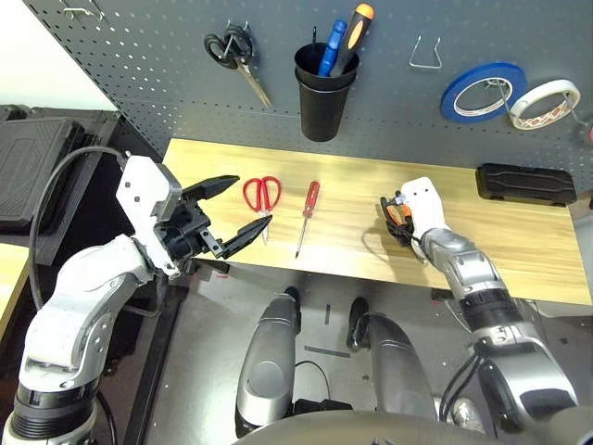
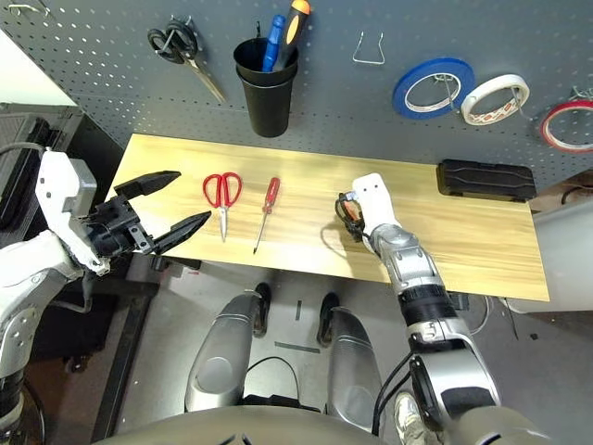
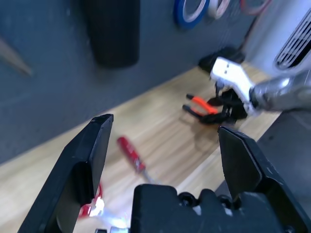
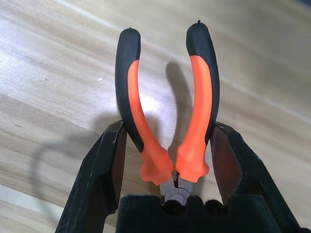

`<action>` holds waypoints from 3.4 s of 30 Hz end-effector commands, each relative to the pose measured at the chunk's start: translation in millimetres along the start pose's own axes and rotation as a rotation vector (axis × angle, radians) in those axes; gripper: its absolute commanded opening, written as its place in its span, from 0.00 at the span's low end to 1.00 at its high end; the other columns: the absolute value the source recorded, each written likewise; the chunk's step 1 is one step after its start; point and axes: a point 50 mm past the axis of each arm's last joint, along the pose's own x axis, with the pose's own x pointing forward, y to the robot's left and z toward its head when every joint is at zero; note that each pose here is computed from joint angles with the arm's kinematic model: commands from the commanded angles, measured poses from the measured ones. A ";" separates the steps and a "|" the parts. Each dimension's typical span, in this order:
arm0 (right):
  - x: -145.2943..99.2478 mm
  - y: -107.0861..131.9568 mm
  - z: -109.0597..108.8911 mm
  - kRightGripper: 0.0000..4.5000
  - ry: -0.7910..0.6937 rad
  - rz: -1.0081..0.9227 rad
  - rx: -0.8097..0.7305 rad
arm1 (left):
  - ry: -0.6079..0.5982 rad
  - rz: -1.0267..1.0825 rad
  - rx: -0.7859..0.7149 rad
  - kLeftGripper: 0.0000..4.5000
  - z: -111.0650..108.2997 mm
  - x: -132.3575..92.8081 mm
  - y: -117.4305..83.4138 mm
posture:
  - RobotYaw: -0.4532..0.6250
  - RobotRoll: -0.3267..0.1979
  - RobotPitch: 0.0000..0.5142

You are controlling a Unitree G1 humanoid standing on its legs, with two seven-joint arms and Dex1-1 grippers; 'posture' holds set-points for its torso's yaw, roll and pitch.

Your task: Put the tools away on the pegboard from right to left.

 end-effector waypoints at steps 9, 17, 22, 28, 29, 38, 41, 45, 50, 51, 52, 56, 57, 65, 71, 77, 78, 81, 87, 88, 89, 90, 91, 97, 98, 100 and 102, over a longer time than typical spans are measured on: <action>-21.2 -22.1 6.8 0.63 -0.199 -0.067 -0.048 | -0.169 -0.068 0.028 1.00 31.9 10.8 -8.0 | 0.72 0.62 0.45; -37.8 -27.8 22.8 0.63 -0.420 -0.114 -0.152 | -0.215 -0.075 0.048 1.00 40.2 16.7 -4.4 | 0.71 0.62 0.45; -47.6 -29.0 35.5 0.63 -0.550 -0.152 -0.153 | -0.216 -0.077 0.053 1.00 40.1 17.8 -2.1 | 0.70 0.62 0.44; -63.5 -21.6 58.0 0.63 -0.738 -0.154 -0.132 | -0.212 -0.084 0.057 1.00 39.0 19.7 1.2 | 0.68 0.62 0.43; -66.1 -19.8 61.1 0.63 -0.770 -0.148 -0.131 | -0.212 -0.087 0.058 1.00 38.8 20.1 1.6 | 0.68 0.62 0.43; -80.3 -1.0 87.7 0.63 -0.993 -0.090 -0.132 | -0.208 -0.103 0.063 1.00 38.0 22.6 5.7 | 0.66 0.62 0.43; -82.9 4.9 99.5 0.63 -1.052 -0.081 -0.126 | -0.207 -0.106 0.064 1.00 37.7 22.8 6.5 | 0.66 0.62 0.43; -86.3 12.4 121.2 0.63 -1.141 -0.076 -0.108 | -0.205 -0.108 0.066 1.00 37.7 22.6 7.0 | 0.66 0.62 0.42; -84.8 25.6 150.3 0.63 -1.229 -0.053 -0.063 | -0.211 -0.106 0.071 1.00 39.0 23.4 8.3 | 0.67 0.62 0.42; -84.2 28.0 155.2 0.63 -1.243 -0.049 -0.054 | -0.212 -0.106 0.071 1.00 39.3 23.7 8.6 | 0.67 0.62 0.42; -83.8 29.4 158.0 0.63 -1.251 -0.047 -0.048 | -0.213 -0.106 0.071 1.00 39.5 23.8 8.7 | 0.67 0.62 0.42; -82.0 35.2 175.8 0.63 -1.296 -0.043 -0.015 | -0.216 -0.102 0.074 1.00 39.9 24.4 9.3 | 0.68 0.62 0.41; -81.5 35.5 179.4 0.63 -1.304 -0.045 -0.005 | -0.216 -0.100 0.076 1.00 40.1 24.3 9.5 | 0.68 0.62 0.41; -74.7 34.8 201.1 0.63 -1.359 -0.059 0.018 | -0.214 -0.084 0.083 1.00 40.2 22.7 9.6 | 0.70 0.62 0.40; -68.5 33.5 221.7 0.63 -1.404 -0.078 0.039 | -0.214 -0.076 0.085 1.00 40.0 22.3 9.1 | 0.70 0.62 0.39; -61.3 30.6 235.3 0.63 -1.420 -0.105 0.068 | -0.211 -0.065 0.087 1.00 39.6 21.8 8.3 | 0.70 0.62 0.39; -60.3 30.3 236.1 0.63 -1.421 -0.107 0.068 | -0.211 -0.063 0.087 1.00 39.5 21.7 8.0 | 0.70 0.62 0.39; -56.0 31.0 238.7 0.63 -1.415 -0.112 0.075 | -0.209 -0.058 0.087 1.00 39.1 20.3 7.0 | 0.73 0.62 0.40; -46.8 34.6 243.5 0.63 -1.376 -0.112 0.109 | -0.201 -0.049 0.089 1.00 38.8 18.4 6.0 | 0.75 0.62 0.41; -43.9 34.8 242.6 0.63 -1.358 -0.115 0.120 | -0.198 -0.047 0.090 1.00 38.6 18.0 5.6 | 0.75 0.62 0.41; -42.0 34.9 242.0 0.63 -1.348 -0.117 0.126 | -0.196 -0.046 0.091 1.00 38.4 17.8 5.4 | 0.75 0.62 0.41; -40.1 34.8 241.5 0.63 -1.336 -0.120 0.132 | -0.196 -0.045 0.091 1.00 38.5 17.6 5.2 | 0.75 0.62 0.42; -38.8 34.8 241.1 0.63 -1.330 -0.122 0.135 | -0.196 -0.044 0.091 1.00 38.6 17.4 5.0 | 0.75 0.62 0.42; -32.4 34.4 236.3 0.63 -1.294 -0.139 0.135 | -0.195 -0.040 0.092 1.00 39.1 16.7 4.9 | 0.75 0.62 0.42; -31.1 34.2 234.5 0.63 -1.285 -0.143 0.134 | -0.195 -0.040 0.092 1.00 39.2 16.7 4.9 | 0.75 0.62 0.42; -29.1 33.7 231.7 0.63 -1.270 -0.150 0.132 | -0.196 -0.039 0.092 1.00 39.4 16.9 5.0 | 0.75 0.62 0.42; -27.7 33.0 229.4 0.63 -1.260 -0.159 0.132 | -0.195 -0.039 0.092 1.00 39.3 17.1 5.0 | 0.75 0.62 0.42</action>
